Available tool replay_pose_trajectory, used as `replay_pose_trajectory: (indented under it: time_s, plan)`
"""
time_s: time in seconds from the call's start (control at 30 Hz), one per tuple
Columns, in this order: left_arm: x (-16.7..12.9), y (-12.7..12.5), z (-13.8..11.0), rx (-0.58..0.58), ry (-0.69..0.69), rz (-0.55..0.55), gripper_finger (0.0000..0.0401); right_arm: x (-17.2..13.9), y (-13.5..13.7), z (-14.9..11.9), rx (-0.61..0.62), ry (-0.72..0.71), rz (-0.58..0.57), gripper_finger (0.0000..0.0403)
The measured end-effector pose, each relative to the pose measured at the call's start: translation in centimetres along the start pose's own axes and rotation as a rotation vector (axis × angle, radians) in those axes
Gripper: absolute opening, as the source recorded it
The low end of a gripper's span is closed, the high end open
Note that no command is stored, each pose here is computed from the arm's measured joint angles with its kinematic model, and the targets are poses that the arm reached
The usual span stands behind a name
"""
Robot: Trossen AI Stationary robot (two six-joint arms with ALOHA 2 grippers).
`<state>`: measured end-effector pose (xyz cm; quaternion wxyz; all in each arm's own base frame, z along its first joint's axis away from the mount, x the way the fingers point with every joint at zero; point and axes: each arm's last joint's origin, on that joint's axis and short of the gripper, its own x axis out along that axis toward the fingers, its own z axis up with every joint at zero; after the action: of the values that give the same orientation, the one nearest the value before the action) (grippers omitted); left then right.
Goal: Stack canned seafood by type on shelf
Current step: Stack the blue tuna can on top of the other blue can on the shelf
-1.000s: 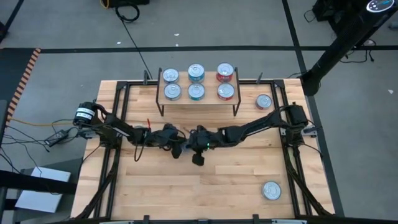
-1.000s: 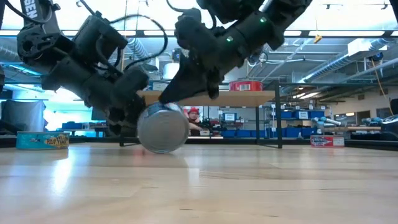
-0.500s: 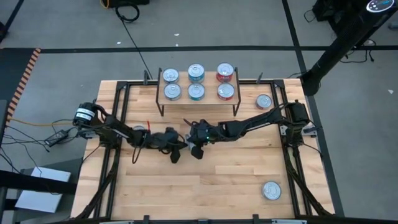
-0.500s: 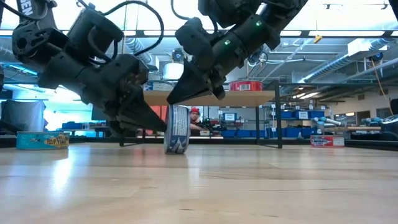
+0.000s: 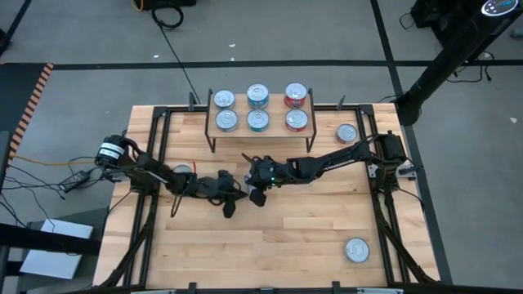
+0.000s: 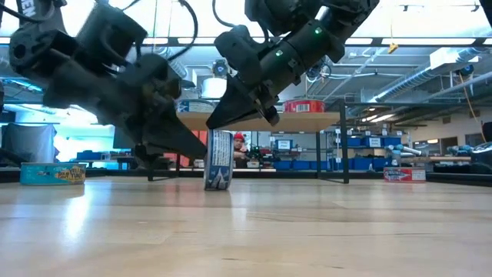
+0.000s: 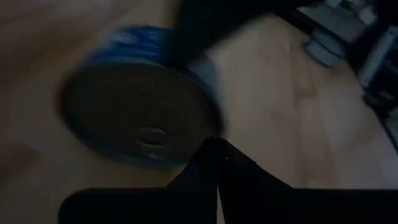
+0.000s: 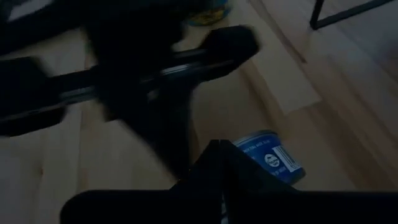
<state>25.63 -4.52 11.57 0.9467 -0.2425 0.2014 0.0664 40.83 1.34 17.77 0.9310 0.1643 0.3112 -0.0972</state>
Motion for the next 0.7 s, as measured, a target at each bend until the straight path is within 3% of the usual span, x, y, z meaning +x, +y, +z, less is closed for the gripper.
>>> replay_pose_trajectory:
  time_s: [0.37,0.57,0.7]
  plan:
    - [-1.2,-3.8,-2.2,-0.017,-0.085,0.069,0.0000,0.1,-0.9,1.0,0.153,-0.066,0.007,0.0005]
    - [-0.4,-6.3,-1.3,0.040,-0.077,0.148,0.0001,0.1,-1.1,1.7,0.172,-0.120,0.028,0.0005]
    - [0.2,-7.5,-0.3,0.087,-0.020,0.204,0.0015,-0.3,-1.3,2.3,0.142,-0.105,0.107,0.0005]
